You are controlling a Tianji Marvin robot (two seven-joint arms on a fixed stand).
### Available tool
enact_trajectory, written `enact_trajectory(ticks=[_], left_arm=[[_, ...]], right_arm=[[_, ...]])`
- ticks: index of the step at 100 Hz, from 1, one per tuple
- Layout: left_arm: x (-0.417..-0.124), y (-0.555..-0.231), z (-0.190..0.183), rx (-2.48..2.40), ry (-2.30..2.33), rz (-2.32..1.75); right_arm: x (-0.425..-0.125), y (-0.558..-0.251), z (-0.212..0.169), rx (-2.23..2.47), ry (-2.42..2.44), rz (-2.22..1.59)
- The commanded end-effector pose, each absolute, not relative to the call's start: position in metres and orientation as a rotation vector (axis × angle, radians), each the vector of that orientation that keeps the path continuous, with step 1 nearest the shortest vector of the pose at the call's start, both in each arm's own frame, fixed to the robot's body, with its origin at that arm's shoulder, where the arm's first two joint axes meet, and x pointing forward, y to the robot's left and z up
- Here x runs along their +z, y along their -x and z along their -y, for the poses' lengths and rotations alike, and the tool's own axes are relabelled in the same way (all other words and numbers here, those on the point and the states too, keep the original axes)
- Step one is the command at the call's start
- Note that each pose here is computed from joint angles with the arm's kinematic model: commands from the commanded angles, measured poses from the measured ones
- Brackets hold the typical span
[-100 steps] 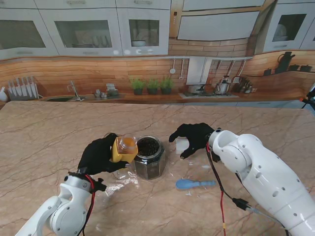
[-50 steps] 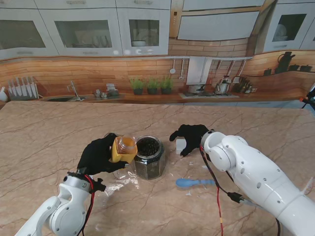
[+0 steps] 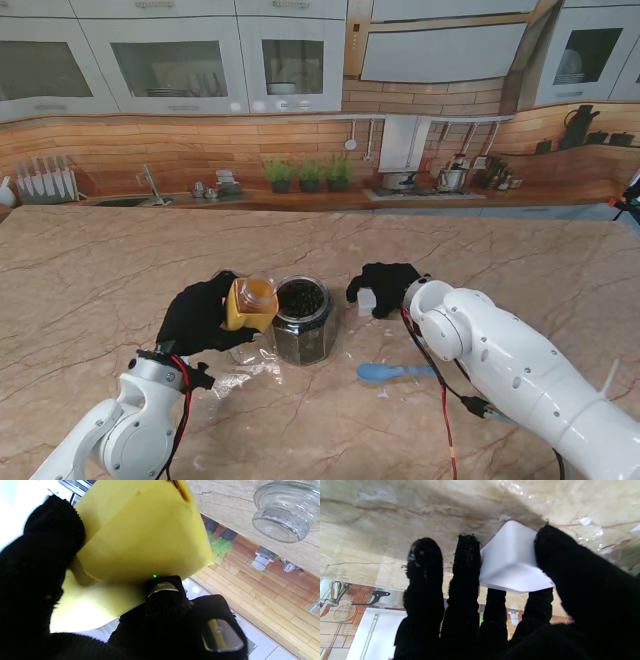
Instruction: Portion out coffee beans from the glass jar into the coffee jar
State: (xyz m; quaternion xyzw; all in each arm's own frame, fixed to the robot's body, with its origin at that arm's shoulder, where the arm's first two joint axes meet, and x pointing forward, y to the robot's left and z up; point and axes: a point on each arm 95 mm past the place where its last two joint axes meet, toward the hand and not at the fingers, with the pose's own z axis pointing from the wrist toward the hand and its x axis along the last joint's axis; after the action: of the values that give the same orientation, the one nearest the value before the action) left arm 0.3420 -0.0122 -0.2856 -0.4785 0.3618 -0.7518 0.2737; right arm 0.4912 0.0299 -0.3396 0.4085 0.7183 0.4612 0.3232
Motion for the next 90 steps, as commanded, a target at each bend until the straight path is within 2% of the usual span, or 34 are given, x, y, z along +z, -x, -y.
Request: enact_trajectory(ticks=[1, 18, 35, 66, 90], left_arm=[[-0.287, -0.34, 0.013, -2.026, 1.292, -0.97], [-0.287, -0.34, 0.012, -2.025, 1.287, -0.969], [-0.287, -0.34, 0.011, -2.024, 1.283, -0.967], [-0.286, -0.339, 0.012, -2.028, 1.277, -0.984], [-0.285, -0.336, 0.015, -2.031, 1.288, -1.002]], right_arm=[[-0.357, -0.484, -0.032, 1.219, -1.092, -1.894], [-0.364, -0.48, -0.03, 1.285, -1.065, -1.858], [-0.351, -0.477, -0.023, 1.363, -1.061, -1.845], [-0.294, -0.469, -0.016, 1.53, -0.952, -1.803], [-0.245, -0.461, -0.027, 1.674, -0.87, -1.764]])
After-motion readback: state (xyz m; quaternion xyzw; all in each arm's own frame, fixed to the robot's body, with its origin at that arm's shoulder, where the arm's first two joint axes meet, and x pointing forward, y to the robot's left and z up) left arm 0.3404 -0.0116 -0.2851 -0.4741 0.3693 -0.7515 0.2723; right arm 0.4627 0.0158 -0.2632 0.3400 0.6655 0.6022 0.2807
